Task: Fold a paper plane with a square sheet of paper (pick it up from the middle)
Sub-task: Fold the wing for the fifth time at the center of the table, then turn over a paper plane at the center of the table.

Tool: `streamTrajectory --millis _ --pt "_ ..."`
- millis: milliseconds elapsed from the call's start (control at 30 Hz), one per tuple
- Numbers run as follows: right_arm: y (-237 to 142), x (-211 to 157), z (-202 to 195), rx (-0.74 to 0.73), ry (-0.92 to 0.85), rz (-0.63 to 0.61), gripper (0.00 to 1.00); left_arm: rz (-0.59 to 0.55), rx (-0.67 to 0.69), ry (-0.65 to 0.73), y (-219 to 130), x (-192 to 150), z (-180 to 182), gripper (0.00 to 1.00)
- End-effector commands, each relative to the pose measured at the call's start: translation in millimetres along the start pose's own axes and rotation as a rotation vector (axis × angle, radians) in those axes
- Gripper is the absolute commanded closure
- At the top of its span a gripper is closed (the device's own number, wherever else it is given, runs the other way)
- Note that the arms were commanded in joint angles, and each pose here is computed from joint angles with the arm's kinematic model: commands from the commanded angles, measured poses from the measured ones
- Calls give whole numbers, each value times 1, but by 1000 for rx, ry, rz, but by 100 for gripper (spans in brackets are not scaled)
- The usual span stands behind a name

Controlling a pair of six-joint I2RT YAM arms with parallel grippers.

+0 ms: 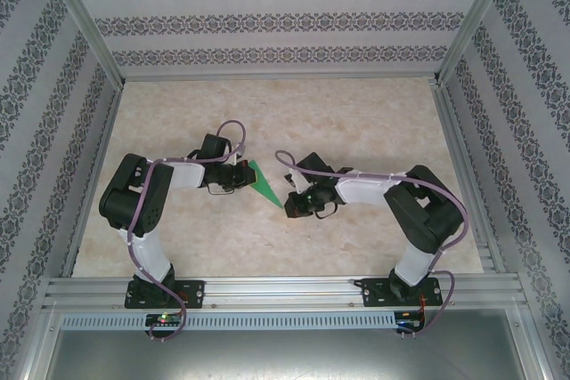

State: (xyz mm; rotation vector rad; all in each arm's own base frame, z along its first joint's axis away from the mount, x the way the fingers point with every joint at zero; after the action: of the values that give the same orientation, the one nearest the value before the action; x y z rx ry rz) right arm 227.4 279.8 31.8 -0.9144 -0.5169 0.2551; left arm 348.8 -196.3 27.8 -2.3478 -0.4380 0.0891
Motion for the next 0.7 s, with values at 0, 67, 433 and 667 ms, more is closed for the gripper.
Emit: streamTrajectory --millis 0,67,433,667 --pt "-30 34 3 -66 -18 -153 100 -19 41 -15 -5 9 1 94" --pt "-48 55 3 -123 -18 -264 89 -44 8 -12 -16 17 -20 88" --pt "-126 79 -42 -311 64 -504 25 -172 233 -69 -80 20 -32 31" --pt "-149 75 -77 -359 54 -539 2 -254 490 -111 -83 -5 -18 12"
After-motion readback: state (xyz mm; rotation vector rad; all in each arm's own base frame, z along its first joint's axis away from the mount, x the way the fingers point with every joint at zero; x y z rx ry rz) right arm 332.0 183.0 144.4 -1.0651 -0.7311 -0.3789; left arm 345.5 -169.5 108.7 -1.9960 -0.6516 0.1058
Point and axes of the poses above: each hand's point on the last joint's axis, 136 mm out from that joint toward the fingers, its own y axis out along the fingers, its own z axis along the line the jaws close on, x = y × z, the point moved 1 cm from there along -y, back along the fingers, and after that the axes turned 12 degrees about -y, right-handed, at the moved point
